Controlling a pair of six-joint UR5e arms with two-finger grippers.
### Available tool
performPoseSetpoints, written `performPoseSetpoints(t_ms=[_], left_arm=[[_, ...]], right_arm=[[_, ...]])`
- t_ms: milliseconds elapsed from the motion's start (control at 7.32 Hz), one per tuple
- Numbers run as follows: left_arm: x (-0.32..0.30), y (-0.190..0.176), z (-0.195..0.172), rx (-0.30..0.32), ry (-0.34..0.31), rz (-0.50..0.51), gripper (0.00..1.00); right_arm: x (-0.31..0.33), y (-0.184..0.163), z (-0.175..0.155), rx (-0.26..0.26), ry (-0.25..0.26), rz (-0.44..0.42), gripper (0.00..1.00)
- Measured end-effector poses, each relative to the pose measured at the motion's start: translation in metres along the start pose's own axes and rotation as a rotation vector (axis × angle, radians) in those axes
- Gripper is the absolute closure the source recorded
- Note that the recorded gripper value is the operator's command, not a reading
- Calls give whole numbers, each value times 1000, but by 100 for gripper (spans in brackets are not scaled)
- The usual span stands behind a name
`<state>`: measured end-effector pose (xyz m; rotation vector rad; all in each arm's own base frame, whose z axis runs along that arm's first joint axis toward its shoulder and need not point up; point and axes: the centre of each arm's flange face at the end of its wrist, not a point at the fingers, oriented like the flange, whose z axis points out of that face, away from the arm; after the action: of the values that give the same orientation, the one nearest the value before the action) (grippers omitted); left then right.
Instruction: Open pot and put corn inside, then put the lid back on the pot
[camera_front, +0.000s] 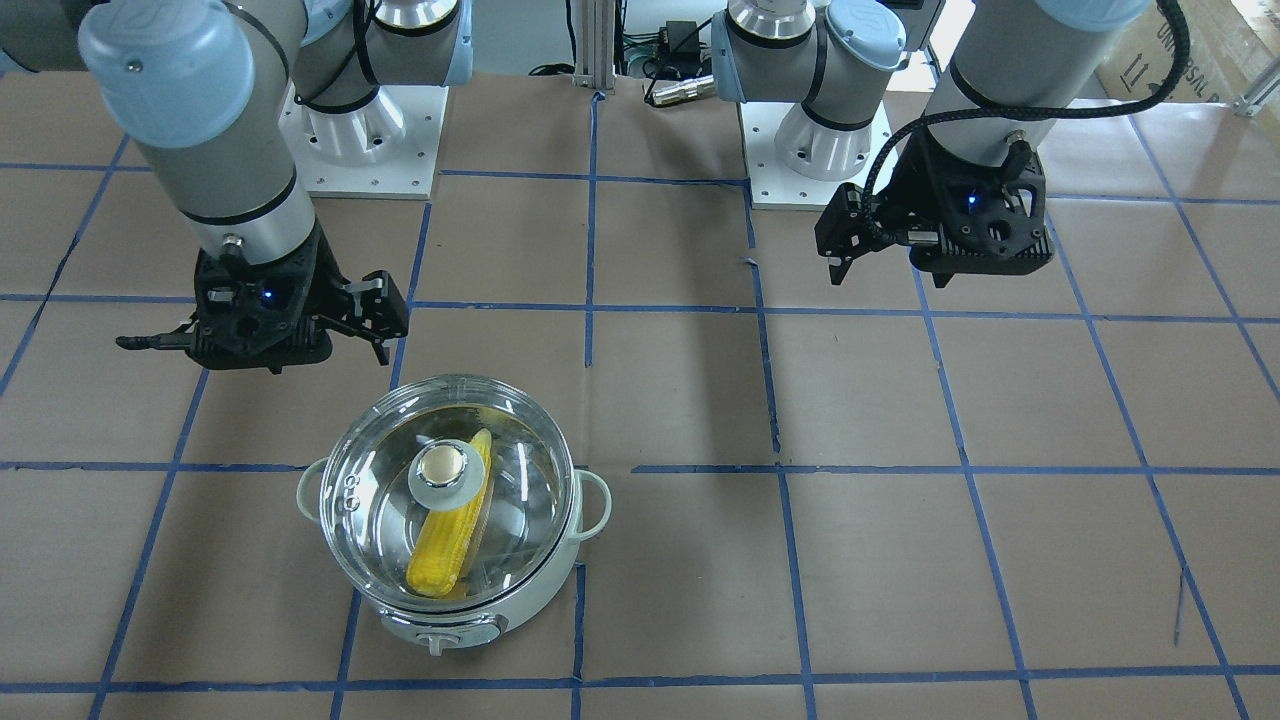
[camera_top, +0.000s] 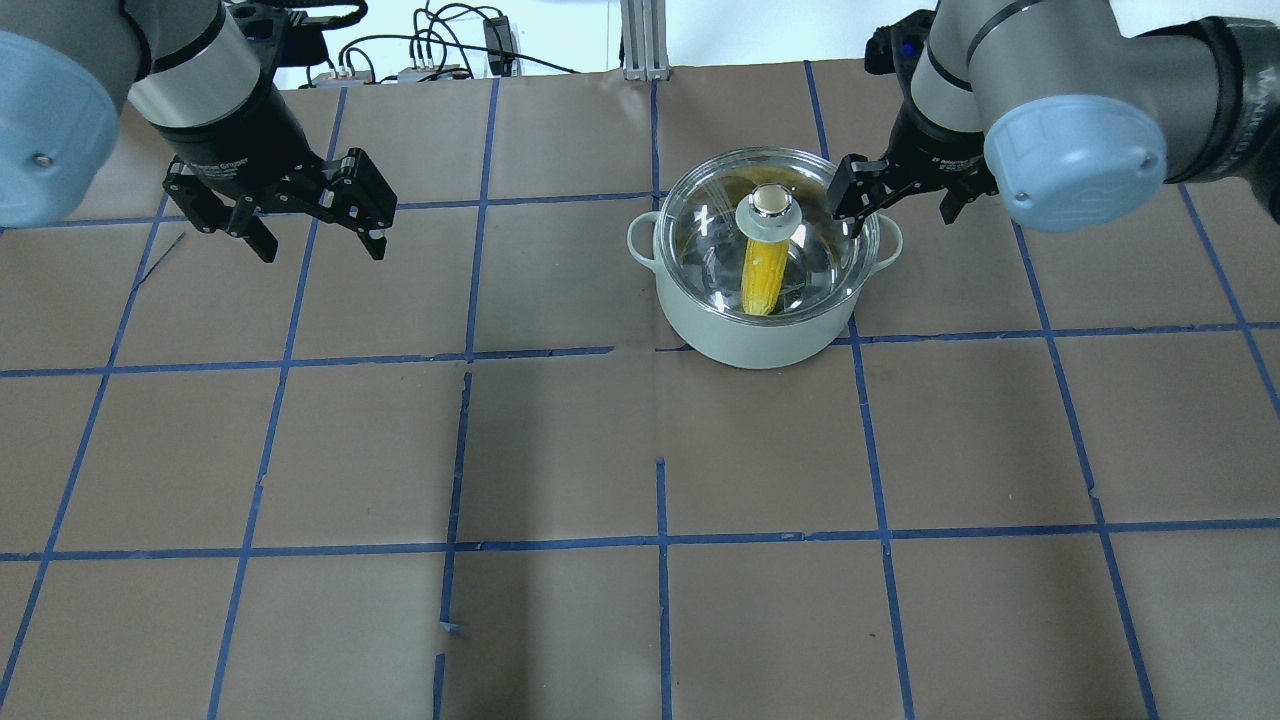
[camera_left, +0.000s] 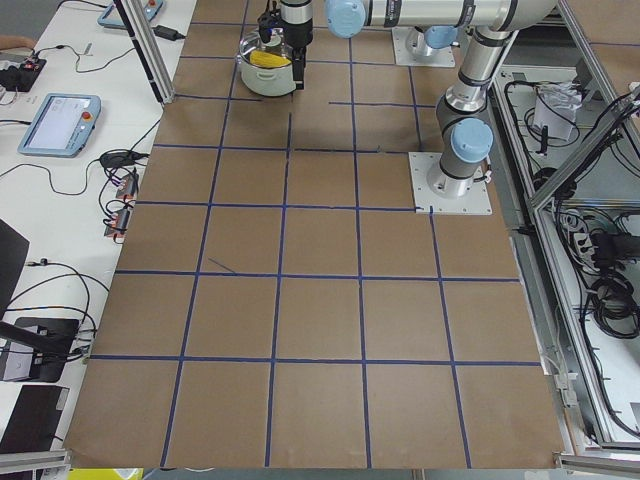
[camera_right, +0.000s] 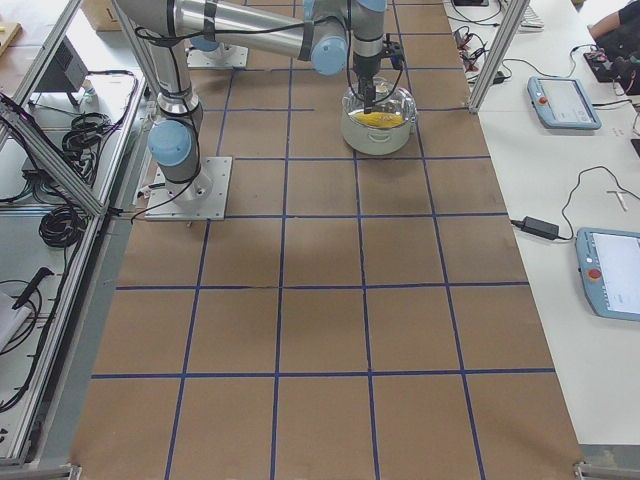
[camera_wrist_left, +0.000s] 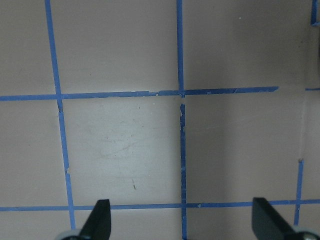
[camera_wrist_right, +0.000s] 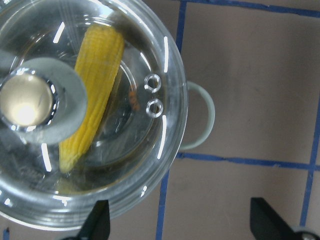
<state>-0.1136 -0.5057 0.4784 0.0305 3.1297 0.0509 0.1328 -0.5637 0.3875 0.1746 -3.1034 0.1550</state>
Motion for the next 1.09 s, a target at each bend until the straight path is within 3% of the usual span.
performPoseSetpoints(t_ms=[273, 1094], left_arm=[[0, 0, 0, -1, 0, 0, 0], [0, 0, 1, -1, 2, 0, 0]], right_arm=[[8, -22, 12, 62, 12, -2, 0], [12, -45, 65, 66, 13, -2, 0]])
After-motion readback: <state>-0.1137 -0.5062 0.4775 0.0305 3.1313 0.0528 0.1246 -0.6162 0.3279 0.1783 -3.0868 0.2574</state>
